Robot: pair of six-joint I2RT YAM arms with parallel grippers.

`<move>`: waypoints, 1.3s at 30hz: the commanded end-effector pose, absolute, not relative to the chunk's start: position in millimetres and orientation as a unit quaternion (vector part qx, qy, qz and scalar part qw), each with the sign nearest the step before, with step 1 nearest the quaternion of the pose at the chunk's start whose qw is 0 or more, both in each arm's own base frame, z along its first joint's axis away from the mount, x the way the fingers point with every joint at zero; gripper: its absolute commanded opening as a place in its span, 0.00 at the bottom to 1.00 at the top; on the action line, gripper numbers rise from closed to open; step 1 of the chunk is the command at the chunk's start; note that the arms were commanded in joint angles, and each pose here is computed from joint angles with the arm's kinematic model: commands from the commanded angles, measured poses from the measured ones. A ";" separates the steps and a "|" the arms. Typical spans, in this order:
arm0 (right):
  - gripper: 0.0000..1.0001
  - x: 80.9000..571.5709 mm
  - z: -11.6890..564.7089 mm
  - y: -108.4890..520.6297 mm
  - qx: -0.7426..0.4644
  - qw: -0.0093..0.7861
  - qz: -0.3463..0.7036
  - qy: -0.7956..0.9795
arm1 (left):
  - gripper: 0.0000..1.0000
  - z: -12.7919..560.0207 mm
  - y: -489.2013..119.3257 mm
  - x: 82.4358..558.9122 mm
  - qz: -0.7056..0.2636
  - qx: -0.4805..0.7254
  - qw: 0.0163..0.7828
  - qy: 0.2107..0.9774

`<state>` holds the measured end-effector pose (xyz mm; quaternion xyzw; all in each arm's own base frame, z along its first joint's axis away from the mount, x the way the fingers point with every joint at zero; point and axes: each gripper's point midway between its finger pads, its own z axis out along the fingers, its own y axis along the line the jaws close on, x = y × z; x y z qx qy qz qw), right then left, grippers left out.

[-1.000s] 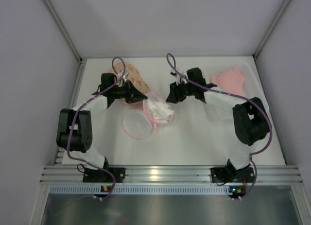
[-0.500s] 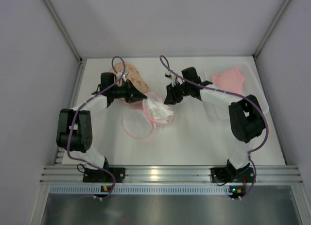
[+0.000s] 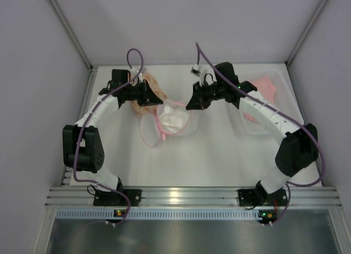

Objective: Place the bra in the laundry bag and zip it closed
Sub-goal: Adjust the laundry bag at the center of the board.

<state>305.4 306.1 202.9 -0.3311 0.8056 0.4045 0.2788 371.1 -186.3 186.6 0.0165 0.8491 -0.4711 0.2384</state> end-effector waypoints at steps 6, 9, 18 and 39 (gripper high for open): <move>0.00 280.1 235.9 287.5 -0.299 0.227 0.459 0.805 | 0.00 206.0 -169.0 346.5 -0.365 0.088 0.270 0.887; 0.00 268.2 190.4 287.8 -0.285 0.177 0.465 0.820 | 0.00 171.9 -166.3 332.4 -0.326 0.093 0.238 0.910; 0.00 273.8 227.0 293.2 -0.290 0.201 0.483 0.801 | 0.20 181.6 -178.4 329.5 -0.332 0.162 0.247 0.896; 0.00 293.5 178.5 263.6 -0.228 0.179 0.459 0.840 | 0.62 81.7 -81.7 233.7 -0.243 0.297 0.165 0.909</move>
